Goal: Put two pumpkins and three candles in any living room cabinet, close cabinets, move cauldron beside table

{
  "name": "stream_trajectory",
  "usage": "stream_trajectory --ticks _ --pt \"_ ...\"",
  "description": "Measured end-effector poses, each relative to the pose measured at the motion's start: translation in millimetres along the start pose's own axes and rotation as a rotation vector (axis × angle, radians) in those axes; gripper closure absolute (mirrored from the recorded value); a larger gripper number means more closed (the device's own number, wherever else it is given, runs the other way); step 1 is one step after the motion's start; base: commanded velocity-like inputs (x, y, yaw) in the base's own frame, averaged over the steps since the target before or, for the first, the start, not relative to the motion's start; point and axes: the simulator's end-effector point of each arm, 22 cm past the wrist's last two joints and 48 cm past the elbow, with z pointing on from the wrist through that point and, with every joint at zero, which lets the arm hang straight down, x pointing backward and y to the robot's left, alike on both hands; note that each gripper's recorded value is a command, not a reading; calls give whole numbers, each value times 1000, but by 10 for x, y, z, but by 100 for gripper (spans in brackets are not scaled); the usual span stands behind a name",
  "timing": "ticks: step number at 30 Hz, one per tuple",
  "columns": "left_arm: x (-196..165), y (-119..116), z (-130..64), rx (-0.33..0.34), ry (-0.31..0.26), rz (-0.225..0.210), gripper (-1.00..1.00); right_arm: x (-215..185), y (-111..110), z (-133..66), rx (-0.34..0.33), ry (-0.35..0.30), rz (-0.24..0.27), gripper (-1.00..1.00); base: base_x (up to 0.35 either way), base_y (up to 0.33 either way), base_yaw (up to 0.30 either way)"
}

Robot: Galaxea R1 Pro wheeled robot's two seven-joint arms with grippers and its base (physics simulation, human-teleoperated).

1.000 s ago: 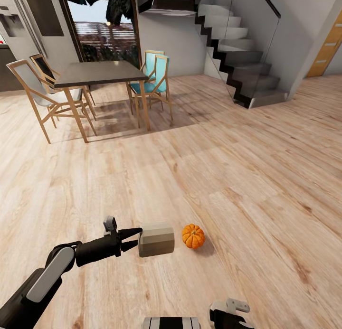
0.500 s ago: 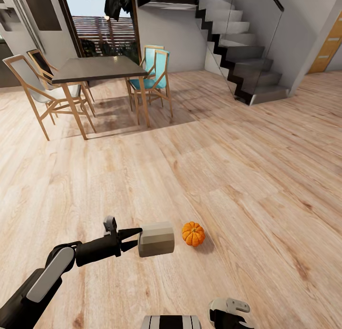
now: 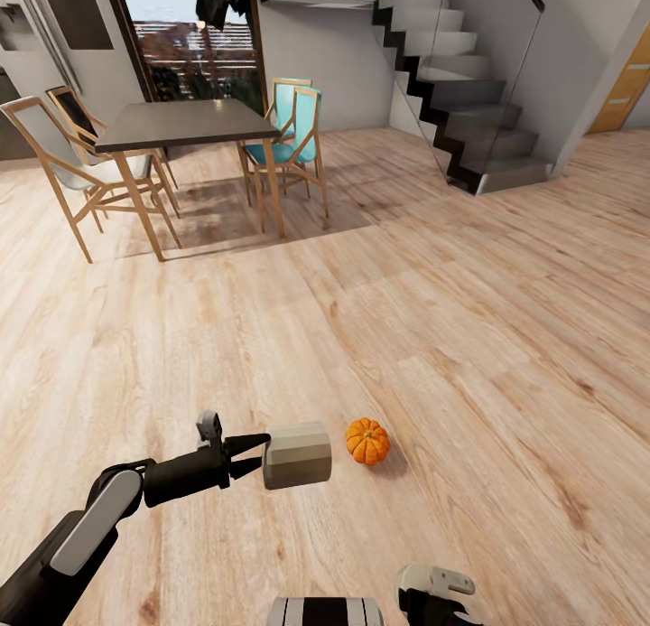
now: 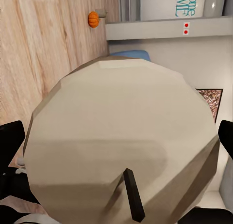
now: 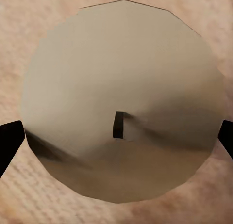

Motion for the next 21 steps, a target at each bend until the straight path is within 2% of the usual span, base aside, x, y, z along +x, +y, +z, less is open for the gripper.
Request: stream_trajectory --ticks 10,21 --pt "0 3 -4 -1 0 0 100 0 0 0 0 0 0 -100 1 0 0" --pt "2 -1 4 0 0 0 100 0 0 0 0 0 0 -100 72 0 0"
